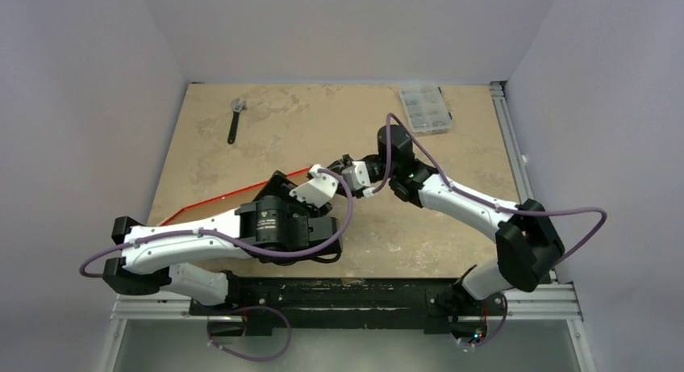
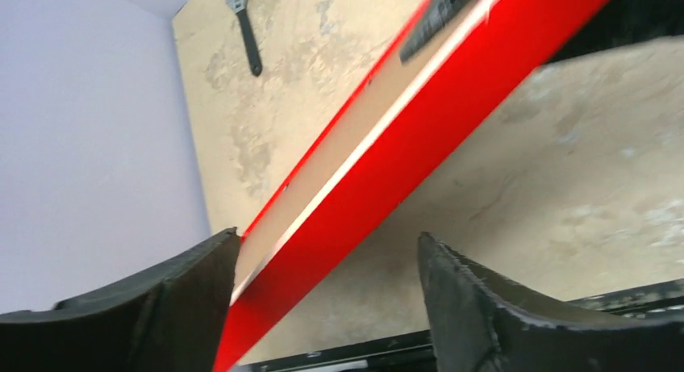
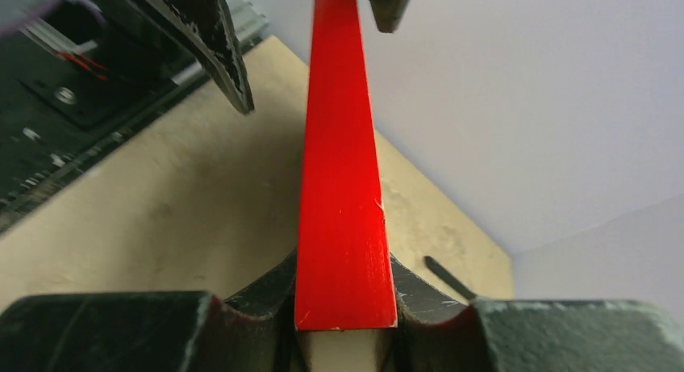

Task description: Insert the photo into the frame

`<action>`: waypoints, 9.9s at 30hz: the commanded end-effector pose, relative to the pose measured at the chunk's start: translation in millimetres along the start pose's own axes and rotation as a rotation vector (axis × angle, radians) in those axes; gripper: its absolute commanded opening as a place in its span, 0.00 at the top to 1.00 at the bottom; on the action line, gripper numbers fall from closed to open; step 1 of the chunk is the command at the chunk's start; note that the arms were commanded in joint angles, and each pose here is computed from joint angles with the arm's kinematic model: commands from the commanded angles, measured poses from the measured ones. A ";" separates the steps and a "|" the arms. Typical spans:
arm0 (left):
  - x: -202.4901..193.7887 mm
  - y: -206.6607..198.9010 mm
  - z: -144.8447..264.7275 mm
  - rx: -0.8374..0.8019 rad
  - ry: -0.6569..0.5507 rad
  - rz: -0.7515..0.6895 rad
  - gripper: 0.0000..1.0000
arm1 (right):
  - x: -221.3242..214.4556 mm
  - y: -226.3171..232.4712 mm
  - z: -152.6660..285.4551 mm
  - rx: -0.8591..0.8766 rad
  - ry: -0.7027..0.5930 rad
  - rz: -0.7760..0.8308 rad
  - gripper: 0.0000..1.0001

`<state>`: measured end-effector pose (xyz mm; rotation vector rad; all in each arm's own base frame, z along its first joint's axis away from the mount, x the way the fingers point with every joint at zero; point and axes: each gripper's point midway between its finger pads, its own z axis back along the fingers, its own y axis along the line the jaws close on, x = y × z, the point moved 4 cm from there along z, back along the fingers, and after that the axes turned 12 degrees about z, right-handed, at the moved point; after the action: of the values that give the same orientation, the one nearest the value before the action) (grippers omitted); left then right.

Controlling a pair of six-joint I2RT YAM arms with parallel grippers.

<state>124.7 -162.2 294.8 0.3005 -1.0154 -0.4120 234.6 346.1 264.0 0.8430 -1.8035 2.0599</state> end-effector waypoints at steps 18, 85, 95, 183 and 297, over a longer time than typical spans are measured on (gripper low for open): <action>96.2 46.4 72.9 -0.527 -0.292 0.690 0.06 | 82.7 -41.5 24.4 -0.184 0.141 -0.903 1.00; -108.3 -65.5 -105.6 -0.290 0.540 0.994 0.03 | -128.0 120.1 237.8 -1.069 1.071 -1.641 0.18; -140.8 -65.3 -124.6 -0.369 0.567 1.279 0.04 | -158.4 79.0 240.0 -1.069 1.050 -1.615 0.07; -76.0 -76.8 -244.7 -0.405 0.659 1.161 0.06 | -82.6 152.2 218.3 -1.003 1.083 -1.777 0.09; -120.4 126.3 -267.2 0.177 -0.444 0.779 0.00 | -96.1 131.3 354.5 -1.870 1.074 -0.440 0.01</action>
<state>313.0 21.8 99.6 0.0006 -1.4165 0.3555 305.0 9.0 94.3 -0.3523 -1.4223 0.0020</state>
